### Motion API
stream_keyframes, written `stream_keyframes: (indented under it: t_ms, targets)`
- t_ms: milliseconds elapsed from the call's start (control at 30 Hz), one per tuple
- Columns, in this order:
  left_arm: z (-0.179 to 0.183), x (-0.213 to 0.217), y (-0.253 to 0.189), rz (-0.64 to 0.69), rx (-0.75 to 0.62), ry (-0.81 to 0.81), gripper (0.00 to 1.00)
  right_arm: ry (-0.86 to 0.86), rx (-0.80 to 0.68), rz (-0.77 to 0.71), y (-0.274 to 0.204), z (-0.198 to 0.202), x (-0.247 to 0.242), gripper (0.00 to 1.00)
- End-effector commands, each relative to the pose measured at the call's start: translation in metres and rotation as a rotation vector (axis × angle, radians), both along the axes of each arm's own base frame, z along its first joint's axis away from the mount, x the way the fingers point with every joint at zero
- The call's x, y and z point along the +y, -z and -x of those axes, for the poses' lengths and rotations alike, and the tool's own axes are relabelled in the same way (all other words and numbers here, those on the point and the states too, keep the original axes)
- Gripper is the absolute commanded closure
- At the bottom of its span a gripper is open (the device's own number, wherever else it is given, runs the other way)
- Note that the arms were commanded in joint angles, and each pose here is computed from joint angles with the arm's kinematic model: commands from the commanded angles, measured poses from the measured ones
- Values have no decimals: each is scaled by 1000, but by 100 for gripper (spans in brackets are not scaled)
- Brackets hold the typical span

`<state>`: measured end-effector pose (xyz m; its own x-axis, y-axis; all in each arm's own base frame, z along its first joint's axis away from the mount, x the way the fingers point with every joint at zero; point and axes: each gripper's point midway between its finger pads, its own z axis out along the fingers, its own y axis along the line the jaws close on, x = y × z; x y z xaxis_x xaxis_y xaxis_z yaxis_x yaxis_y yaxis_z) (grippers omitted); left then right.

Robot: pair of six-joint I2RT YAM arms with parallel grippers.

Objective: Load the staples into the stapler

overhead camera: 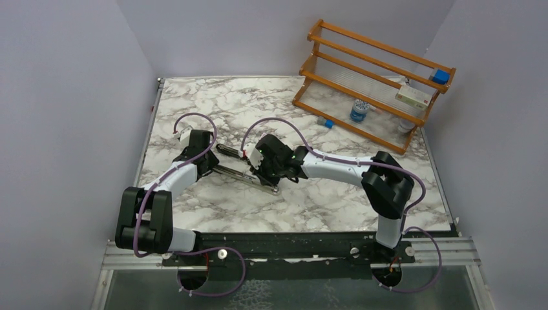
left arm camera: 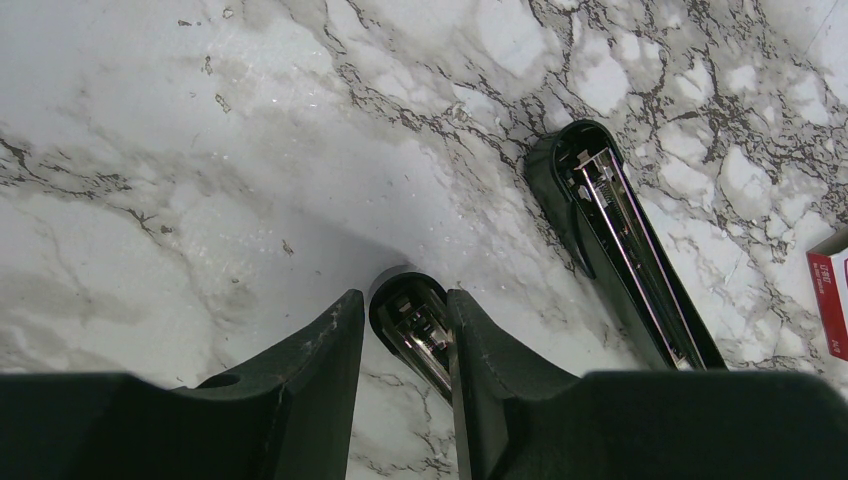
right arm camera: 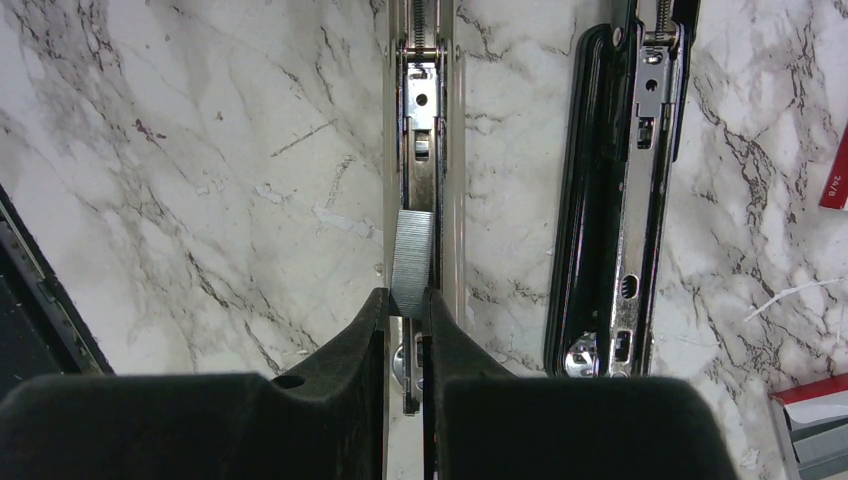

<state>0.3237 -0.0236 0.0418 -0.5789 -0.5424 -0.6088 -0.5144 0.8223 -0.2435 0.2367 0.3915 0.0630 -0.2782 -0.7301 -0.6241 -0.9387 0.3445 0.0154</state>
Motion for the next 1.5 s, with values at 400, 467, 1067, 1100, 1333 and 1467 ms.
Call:
stream_keyframes:
  t_ms: [400,467,1067,1100,1333,1467]
  targets:
    - [14,8,6,-30,44,-2,61,-9,15,-3,1,1,4,99]
    - [13,8,6,-30,44,-1,62,-7,13,-7,0,1,4,99]
    - [12,7,5,-29,41,-2,61,56,-40,6,-3,-13,0,99]
    - [12,8,5,-29,41,-3,62,54,-38,12,-2,-12,0,99]
    - [13,8,6,-31,43,-3,62,36,-20,18,1,-9,0,99]
    - [13,8,5,-31,42,-3,62,15,-8,11,1,-5,2,99]
